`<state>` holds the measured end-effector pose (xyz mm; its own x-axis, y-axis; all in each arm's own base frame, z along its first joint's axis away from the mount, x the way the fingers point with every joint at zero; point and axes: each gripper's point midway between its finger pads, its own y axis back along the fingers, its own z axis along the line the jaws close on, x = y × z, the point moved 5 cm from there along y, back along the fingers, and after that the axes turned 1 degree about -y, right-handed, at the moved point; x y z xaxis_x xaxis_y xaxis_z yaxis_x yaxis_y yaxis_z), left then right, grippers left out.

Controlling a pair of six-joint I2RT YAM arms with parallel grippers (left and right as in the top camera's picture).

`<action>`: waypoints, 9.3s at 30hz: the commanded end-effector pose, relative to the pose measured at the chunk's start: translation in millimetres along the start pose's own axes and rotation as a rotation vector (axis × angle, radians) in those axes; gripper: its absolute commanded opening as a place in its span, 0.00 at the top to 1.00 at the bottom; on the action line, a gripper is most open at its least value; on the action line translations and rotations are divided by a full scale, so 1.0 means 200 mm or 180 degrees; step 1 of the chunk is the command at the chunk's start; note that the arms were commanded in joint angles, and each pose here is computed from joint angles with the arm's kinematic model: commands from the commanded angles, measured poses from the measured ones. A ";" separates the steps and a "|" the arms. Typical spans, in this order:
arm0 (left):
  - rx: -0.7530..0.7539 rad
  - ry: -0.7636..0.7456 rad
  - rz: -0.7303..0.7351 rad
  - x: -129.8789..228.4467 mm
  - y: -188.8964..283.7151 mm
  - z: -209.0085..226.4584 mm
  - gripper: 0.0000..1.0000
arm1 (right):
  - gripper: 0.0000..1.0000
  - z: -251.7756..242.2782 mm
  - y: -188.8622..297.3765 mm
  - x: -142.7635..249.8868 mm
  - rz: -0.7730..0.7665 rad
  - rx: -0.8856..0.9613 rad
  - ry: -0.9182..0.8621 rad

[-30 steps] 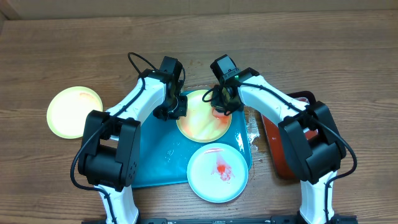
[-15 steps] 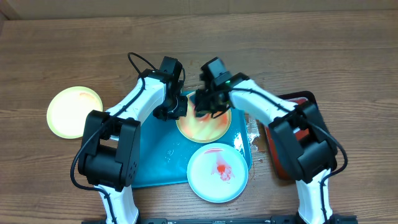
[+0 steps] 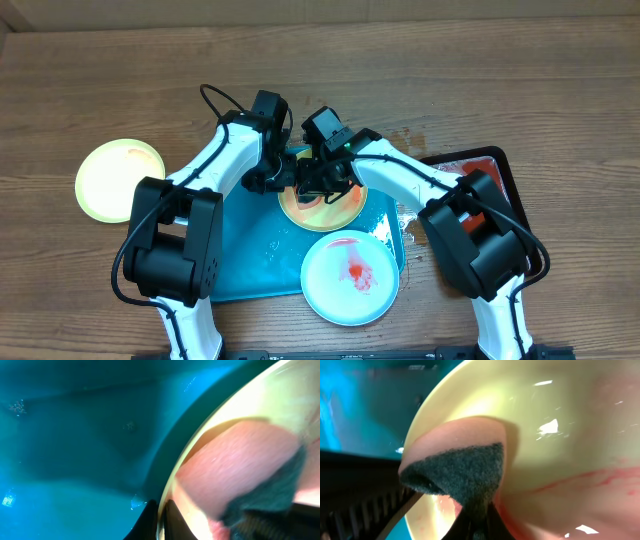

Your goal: Clean dirty plates on tray and stack at the side

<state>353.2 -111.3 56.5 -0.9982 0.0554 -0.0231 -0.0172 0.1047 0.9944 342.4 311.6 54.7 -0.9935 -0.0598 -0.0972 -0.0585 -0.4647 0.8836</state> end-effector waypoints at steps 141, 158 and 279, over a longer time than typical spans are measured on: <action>-0.0305 0.0259 0.0085 0.04 -0.04 0.05 0.96 | 0.96 -0.31 0.80 -0.33 -0.0478 0.1330 -0.0512; -0.0889 0.0334 -0.0893 0.07 0.62 0.15 0.96 | 0.96 -0.45 1.08 -0.02 -0.0187 0.2237 -0.1132; 0.0305 0.3954 -0.1368 0.50 0.71 1.40 0.95 | 0.96 -1.13 0.88 0.55 0.0061 0.1825 -0.2150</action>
<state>286.2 177.8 195.6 -0.3677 -0.8938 -0.2566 -0.3948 -0.0998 0.9133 245.4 23.7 90.5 -0.8270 0.5580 0.0680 0.1230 0.0616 0.9905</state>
